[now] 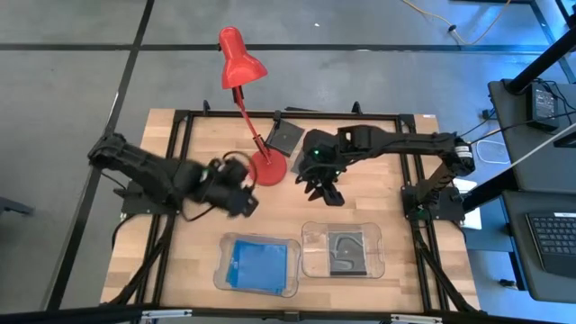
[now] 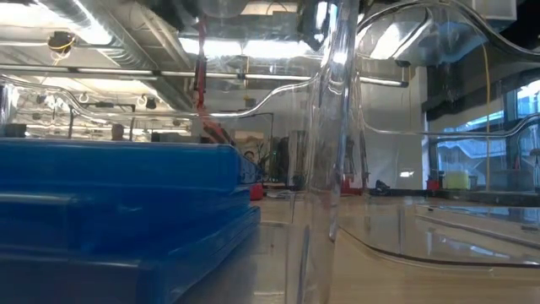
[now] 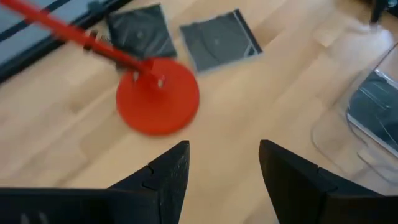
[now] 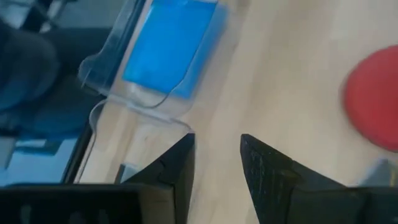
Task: Pick & place jewel cases by type
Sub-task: Put the right black cd case into the right transparent bin
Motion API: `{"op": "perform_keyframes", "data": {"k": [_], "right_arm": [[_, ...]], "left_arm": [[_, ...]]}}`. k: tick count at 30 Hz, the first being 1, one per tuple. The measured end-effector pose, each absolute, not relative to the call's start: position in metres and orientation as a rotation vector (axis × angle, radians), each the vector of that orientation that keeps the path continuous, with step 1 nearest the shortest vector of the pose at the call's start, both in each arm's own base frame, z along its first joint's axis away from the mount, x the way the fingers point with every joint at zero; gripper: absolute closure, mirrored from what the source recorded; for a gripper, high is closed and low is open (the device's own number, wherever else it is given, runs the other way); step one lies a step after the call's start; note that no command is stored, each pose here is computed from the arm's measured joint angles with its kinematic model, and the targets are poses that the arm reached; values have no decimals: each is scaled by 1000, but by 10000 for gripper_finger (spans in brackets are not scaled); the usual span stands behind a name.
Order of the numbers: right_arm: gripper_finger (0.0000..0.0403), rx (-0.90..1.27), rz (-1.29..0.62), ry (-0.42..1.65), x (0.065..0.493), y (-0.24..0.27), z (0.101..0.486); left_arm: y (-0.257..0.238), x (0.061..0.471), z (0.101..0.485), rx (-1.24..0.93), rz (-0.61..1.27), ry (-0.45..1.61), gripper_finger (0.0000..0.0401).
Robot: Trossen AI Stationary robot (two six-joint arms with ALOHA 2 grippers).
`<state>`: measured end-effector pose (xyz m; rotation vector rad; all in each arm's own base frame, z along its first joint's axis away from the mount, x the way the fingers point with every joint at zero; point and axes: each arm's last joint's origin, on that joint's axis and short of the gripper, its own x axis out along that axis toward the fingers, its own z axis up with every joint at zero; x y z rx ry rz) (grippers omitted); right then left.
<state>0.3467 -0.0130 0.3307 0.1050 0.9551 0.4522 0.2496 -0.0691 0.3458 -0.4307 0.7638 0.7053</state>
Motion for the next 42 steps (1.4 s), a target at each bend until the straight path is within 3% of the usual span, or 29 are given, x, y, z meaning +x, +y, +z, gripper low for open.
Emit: {"op": "perform_keyframes", "data": {"k": [5, 10, 19, 24, 32, 42], "right_arm": [[269, 145, 532, 979, 342, -27, 298], [269, 141, 488, 980, 334, -54, 282], [270, 197, 302, 901, 319, -125, 274], [270, 349, 217, 897, 304, -152, 265], [270, 569, 297, 814, 283, -173, 239], [270, 703, -50, 805, 270, -204, 228]], "left_arm": [[-20, 274, 352, -393, 599, 763, 210], [40, 290, 355, -376, 504, 722, 212], [121, 309, 316, -344, 383, 848, 212], [138, 330, 280, -275, 281, 942, 210], [146, 366, 228, -221, 76, 944, 212], [135, 402, 184, -32, -4, 911, 211]]}}
